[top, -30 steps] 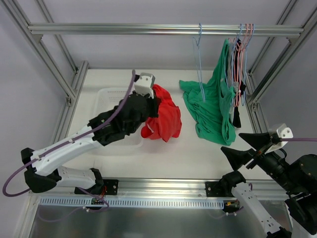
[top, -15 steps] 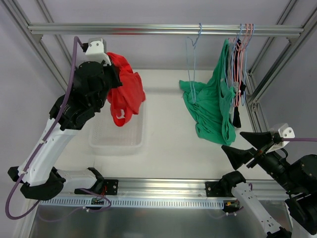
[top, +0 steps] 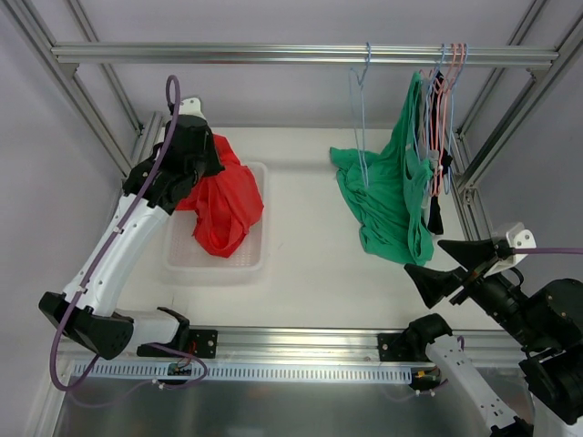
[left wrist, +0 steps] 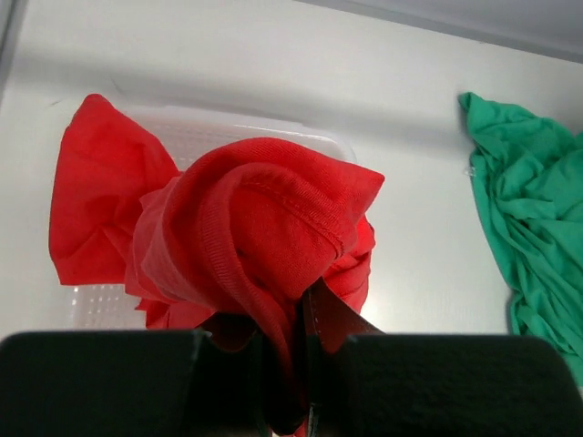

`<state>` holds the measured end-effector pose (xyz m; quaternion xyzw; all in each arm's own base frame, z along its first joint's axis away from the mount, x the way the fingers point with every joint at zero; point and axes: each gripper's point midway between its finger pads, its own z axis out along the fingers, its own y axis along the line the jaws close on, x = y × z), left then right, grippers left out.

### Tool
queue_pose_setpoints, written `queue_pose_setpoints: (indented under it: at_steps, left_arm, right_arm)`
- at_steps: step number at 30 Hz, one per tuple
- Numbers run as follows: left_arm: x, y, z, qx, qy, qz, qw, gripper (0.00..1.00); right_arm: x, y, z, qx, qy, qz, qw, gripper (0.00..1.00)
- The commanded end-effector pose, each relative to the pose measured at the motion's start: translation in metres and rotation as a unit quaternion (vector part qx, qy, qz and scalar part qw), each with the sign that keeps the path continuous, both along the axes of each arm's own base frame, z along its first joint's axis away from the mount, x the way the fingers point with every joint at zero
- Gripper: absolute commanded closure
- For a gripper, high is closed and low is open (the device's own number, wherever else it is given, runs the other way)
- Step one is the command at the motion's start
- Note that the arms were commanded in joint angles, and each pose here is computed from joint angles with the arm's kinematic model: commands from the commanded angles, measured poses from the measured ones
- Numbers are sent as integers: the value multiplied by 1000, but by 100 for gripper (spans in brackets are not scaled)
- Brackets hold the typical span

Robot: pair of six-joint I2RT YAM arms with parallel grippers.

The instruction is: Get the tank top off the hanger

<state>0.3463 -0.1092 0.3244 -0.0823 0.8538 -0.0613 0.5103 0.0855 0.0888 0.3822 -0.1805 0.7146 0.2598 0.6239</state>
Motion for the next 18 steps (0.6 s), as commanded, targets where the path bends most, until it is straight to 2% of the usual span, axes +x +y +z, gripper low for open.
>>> queue_pose_setpoints:
  at_steps: [1,8,10,13,18]
  left_arm:
    - [-2,-19,29,-58,-37,-34,997,100]
    - [-17,-26,81,-83,-92,-79,989,100]
    - [-17,-18,88,-75,-104,-63,990,100]
    - [-16,-7,80,-64,-101,-36,992,100]
    - [-2,11,23,-52,-41,25,997,100]
  right_arm:
    - [10,5,6,9,-6,0,1000,1]
    - [15,9,2,12,0,6,1000,0]
    - [16,10,2,14,1,8,1000,1]
    - [15,12,2,18,1,10,1000,1]
    - [16,13,2,20,2,14,1000,0]
